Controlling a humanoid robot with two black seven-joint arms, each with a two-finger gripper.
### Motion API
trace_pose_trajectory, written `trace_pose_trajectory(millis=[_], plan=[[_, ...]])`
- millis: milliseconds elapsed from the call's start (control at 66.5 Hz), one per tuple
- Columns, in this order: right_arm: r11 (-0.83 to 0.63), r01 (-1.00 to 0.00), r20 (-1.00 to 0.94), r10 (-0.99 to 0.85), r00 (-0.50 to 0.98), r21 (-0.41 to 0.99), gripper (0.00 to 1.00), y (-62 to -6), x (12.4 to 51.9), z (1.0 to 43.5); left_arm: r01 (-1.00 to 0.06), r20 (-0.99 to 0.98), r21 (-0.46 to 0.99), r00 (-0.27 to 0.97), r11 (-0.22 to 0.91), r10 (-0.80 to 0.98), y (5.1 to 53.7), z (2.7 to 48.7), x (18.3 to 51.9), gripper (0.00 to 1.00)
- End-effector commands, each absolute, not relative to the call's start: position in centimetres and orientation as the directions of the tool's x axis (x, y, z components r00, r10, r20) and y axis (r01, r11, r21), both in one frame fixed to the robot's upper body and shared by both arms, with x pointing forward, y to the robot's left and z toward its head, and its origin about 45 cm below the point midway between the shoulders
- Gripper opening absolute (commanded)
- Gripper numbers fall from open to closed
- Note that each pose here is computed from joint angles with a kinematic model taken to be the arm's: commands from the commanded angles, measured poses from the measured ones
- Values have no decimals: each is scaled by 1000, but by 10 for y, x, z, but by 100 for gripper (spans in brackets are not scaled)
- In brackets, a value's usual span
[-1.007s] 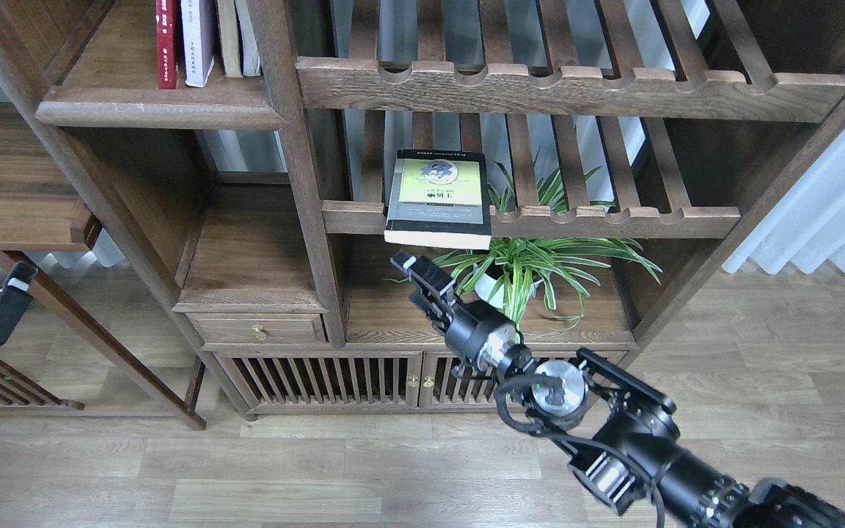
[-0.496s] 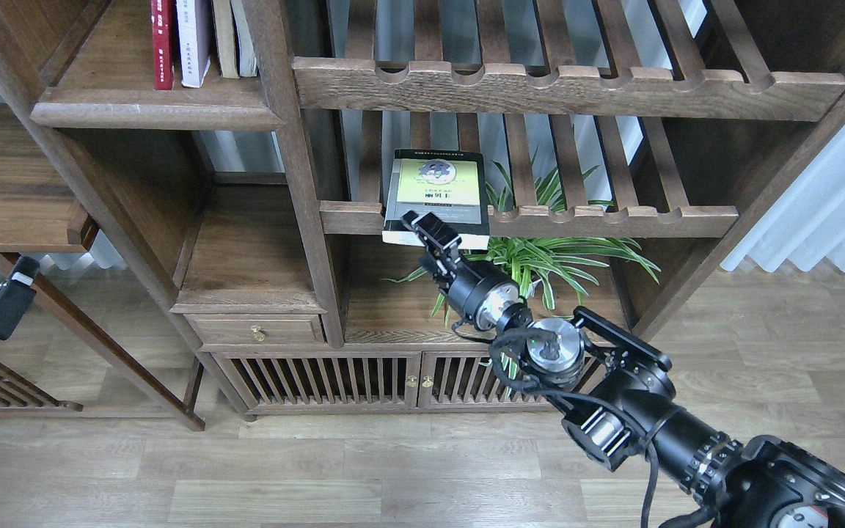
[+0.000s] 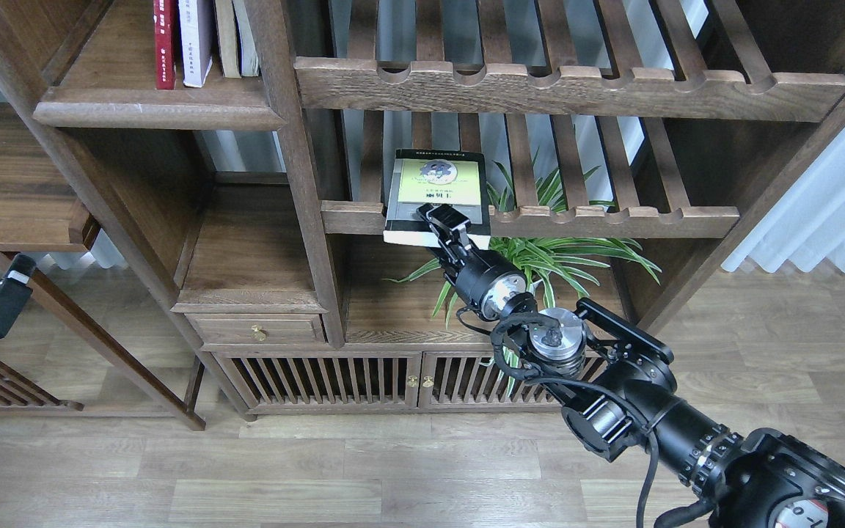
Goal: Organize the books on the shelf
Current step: 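Grasp the green-covered book with the right gripper and pull it off the shelf, then lower the green book and grasp it with the left gripper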
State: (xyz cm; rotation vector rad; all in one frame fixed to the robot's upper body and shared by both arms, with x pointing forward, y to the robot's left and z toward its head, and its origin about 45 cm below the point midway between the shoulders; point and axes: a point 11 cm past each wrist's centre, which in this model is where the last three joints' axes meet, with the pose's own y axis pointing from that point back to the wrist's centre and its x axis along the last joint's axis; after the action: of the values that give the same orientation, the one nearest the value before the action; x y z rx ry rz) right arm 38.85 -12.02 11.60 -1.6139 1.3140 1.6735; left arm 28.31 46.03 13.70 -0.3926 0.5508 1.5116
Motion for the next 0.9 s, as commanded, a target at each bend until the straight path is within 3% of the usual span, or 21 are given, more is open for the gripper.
trace_pose_trajectory(millis=[0, 195, 361, 616, 797, 887], plan=[[-414, -854, -938, -275, -212, 314, 30, -125, 390, 114, -995, -566, 93, -24, 34, 824, 460, 137, 283, 100], [-427, -847, -937, -278, -210, 316, 6, -126, 387, 108, -995, -566, 93, -27, 31, 824, 461, 137, 282, 100], [-542, -812, -973, -193, -127, 214, 6, -105, 365, 115, -995, -572, 100, -41, 21, 819, 461, 131, 276, 100], [-735, -672, -996, -77, -51, 91, 6, -72, 280, 104, -987, -640, 160, -113, -12, 760, 458, 106, 251, 100], [-782, -623, -1000, 20, 6, -19, 5, -87, 232, 90, -972, -706, 235, -167, 5, 689, 423, 66, 225, 100], [-805, -592, -1000, -14, -26, 26, 5, -101, 216, 76, -969, -731, 246, -178, 11, 659, 411, 58, 221, 100]])
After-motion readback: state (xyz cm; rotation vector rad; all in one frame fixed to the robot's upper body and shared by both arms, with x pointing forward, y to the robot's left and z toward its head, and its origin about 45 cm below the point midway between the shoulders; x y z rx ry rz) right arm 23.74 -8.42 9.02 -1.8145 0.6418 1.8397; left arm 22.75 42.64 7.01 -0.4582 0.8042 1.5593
